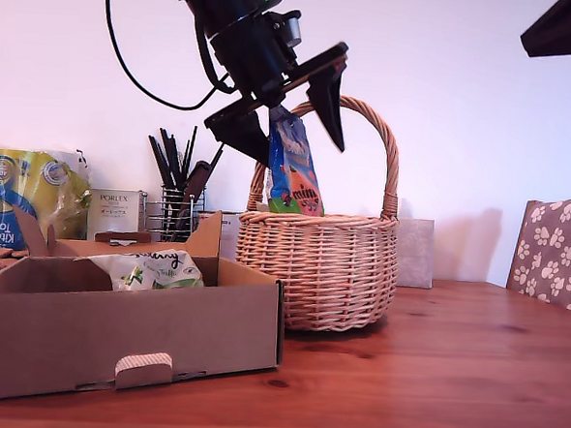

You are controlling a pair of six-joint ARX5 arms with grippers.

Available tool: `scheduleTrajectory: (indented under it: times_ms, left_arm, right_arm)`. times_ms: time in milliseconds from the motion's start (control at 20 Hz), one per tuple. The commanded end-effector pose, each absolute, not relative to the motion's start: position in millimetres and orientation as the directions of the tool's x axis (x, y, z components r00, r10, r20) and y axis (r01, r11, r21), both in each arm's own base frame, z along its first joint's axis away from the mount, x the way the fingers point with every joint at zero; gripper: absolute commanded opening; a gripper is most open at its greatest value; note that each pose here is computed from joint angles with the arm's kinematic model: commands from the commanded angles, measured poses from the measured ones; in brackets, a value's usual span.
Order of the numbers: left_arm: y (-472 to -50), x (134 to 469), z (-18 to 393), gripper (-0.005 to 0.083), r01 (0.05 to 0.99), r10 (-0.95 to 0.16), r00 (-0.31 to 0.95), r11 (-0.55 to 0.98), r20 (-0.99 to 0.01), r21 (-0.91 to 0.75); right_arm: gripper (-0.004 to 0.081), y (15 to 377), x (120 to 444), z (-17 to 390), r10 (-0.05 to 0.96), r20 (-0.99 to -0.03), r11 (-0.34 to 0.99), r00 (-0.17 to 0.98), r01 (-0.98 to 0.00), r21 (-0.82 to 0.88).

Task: Move the bags of Easter eggs from the cardboard box on the left into the woven basket on the right side.

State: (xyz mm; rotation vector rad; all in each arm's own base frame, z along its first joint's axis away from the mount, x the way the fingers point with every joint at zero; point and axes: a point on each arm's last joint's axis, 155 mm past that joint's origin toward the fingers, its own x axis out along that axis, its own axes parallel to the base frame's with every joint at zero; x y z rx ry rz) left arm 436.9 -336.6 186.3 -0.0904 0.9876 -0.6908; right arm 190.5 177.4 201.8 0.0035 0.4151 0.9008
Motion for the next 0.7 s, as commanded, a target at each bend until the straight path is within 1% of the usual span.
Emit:
scheduleTrajectory:
  times_ms: [0, 150, 400, 500, 650]
  left_arm:
    - [-338, 439, 206, 0.0735, 0.478, -0.627, 0.359, 0.760, -0.691, -0.441]
    - [-337, 439, 213, 0.0735, 0.439, -0.667, 0.334, 0.735, -0.666, -0.516]
    - [-353, 438, 246, 0.0734, 0.451, -0.814, 0.263, 0.578, -0.518, -0.680]
    - [-350, 442, 249, 0.0734, 0.440, -0.819, 0.272, 0.573, -0.505, -0.692]
    - [-350, 441, 251, 0.0734, 0.441, -0.832, 0.255, 0.554, -0.493, -0.706]
  right_arm:
    - [-0.0013, 180, 189, 208, 0.772, -0.333, 0.613, 0.541, -0.772, 0.169]
    - [-0.0013, 184, 185, 207, 0.782, -0.333, 0.599, 0.526, -0.783, 0.169]
    - [-0.0013, 188, 181, 207, 0.793, -0.333, 0.583, 0.511, -0.795, 0.168]
    - [-0.0013, 188, 181, 207, 0.793, -0.333, 0.583, 0.511, -0.795, 0.168]
    - [-0.0013, 188, 182, 208, 0.793, -0.330, 0.583, 0.512, -0.796, 0.166]
